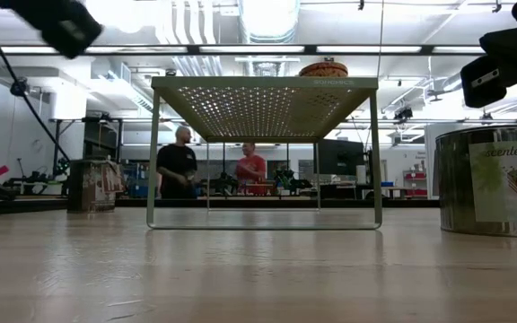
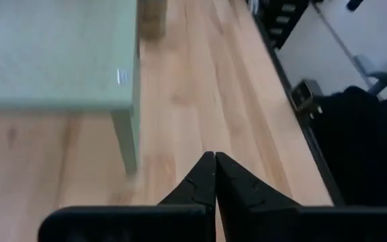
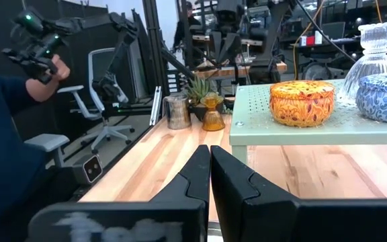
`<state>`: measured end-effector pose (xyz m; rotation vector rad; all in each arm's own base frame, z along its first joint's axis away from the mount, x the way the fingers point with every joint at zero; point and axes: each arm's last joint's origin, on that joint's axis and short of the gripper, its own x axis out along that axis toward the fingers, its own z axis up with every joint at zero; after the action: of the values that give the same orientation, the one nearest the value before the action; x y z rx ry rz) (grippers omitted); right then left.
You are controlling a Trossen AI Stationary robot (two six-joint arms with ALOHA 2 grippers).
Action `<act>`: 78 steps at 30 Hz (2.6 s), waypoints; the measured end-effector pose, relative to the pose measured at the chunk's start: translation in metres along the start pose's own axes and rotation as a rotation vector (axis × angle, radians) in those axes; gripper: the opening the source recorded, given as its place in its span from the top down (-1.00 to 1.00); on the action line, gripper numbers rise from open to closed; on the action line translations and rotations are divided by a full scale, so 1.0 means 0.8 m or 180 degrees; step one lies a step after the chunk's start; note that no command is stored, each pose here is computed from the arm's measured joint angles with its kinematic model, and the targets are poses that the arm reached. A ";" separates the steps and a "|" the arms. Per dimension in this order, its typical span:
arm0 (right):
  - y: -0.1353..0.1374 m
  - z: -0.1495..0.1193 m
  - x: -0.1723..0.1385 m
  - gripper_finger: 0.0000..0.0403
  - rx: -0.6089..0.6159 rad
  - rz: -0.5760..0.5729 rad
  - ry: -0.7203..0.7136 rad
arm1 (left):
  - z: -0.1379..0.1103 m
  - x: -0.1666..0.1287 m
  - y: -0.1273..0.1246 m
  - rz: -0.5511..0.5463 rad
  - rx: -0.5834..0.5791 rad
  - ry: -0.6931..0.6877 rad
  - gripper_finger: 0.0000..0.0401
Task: Pick & Place candle stick holders
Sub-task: Put the orange candle holder on the shelf aligned with the other transparent candle holder
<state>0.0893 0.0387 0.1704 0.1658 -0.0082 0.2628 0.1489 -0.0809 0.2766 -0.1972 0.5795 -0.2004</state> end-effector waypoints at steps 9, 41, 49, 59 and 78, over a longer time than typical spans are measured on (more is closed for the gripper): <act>0.000 0.000 0.000 0.96 0.0000 -0.0001 0.0000 | -0.011 -0.013 -0.035 0.0048 -0.0101 0.0154 0.98; 0.000 0.000 0.000 0.96 0.0000 -0.0001 -0.0001 | -0.032 0.007 -0.076 0.0856 -0.0891 0.1690 0.46; 0.000 0.000 0.000 0.96 0.0000 0.0000 -0.0001 | -0.047 0.019 -0.074 0.1050 -0.0921 0.1820 -0.26; 0.000 0.000 0.000 0.96 0.0000 0.0000 -0.0001 | -0.074 0.040 -0.076 0.1031 -0.0995 0.2106 -0.71; 0.000 0.000 0.000 0.96 0.0000 -0.0001 0.0000 | -0.103 0.060 -0.068 0.1019 -0.0944 0.2121 -0.69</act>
<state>0.0893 0.0386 0.1704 0.1658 -0.0082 0.2627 0.1347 -0.1556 0.1974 -0.3236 1.2939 0.1442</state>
